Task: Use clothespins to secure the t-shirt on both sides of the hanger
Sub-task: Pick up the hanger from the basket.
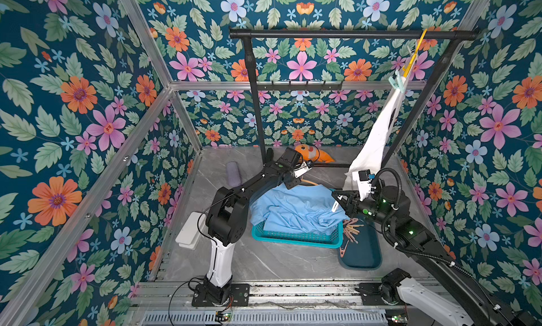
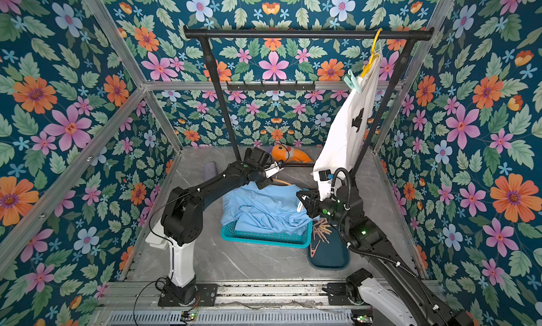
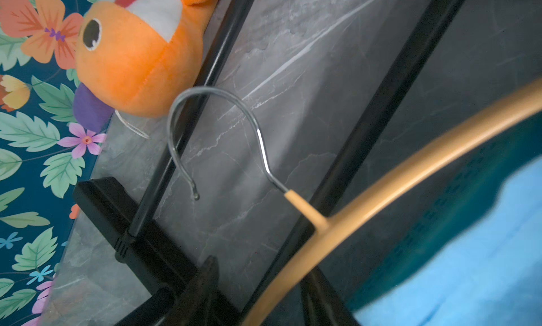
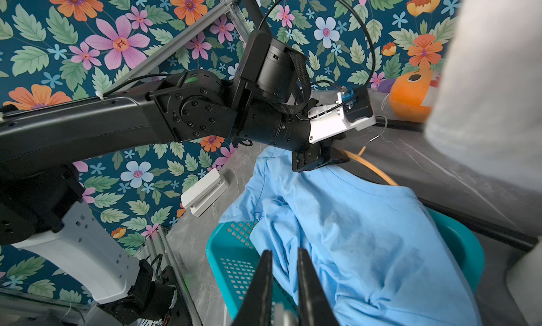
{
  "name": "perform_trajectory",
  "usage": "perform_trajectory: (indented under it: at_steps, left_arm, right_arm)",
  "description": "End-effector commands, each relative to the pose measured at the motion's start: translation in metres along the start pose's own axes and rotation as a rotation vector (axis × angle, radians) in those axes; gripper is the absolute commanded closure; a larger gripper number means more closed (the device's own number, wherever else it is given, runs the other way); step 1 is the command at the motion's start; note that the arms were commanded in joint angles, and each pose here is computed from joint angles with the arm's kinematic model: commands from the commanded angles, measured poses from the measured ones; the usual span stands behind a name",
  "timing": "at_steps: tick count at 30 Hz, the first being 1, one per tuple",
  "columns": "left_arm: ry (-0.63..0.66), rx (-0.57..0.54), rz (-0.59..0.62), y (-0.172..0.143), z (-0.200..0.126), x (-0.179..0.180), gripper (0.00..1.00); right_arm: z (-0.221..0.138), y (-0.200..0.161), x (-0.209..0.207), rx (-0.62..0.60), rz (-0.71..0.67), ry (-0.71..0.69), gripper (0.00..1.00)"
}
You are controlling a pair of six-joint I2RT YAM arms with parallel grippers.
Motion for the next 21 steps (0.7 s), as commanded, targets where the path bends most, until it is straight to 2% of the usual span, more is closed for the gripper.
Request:
perform_trajectory:
  at_steps: [1, 4, 7, 9, 16, 21]
  left_arm:
    - [-0.007, -0.023, 0.023, 0.004, -0.001, -0.003, 0.59]
    - [0.016, -0.042, 0.039, 0.008, -0.007, -0.003, 0.7]
    - [0.052, -0.093, 0.041, 0.014, -0.019, -0.001, 0.91]
    - [0.079, -0.147, 0.04, 0.018, -0.032, 0.001, 0.98]
    - [0.18, -0.346, 0.057, 0.02, -0.084, 0.001, 1.0]
    - [0.276, -0.325, 0.105, 0.006, -0.094, 0.004, 1.0]
  right_arm:
    - [-0.002, 0.006, 0.003, -0.031, -0.028, 0.001, 1.0]
    - [-0.004, 0.008, 0.003, -0.036, -0.036, -0.001, 1.0]
    - [-0.004, 0.01, 0.004, -0.045, -0.042, 0.003, 1.0]
    - [-0.004, 0.011, 0.005, -0.046, -0.047, 0.004, 1.0]
    - [-0.01, 0.018, 0.011, -0.075, -0.078, 0.012, 1.0]
    - [-0.013, 0.018, 0.011, -0.085, -0.077, 0.01, 1.0]
Point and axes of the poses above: each gripper's point midway between its finger pads, its own z axis out along the fingers, its own x axis along the line the jaws close on, y = z × x, the point moved 5 cm from there along -z, back along the fingers, and after that the axes turned 1 degree about z, right-handed, at the moved point
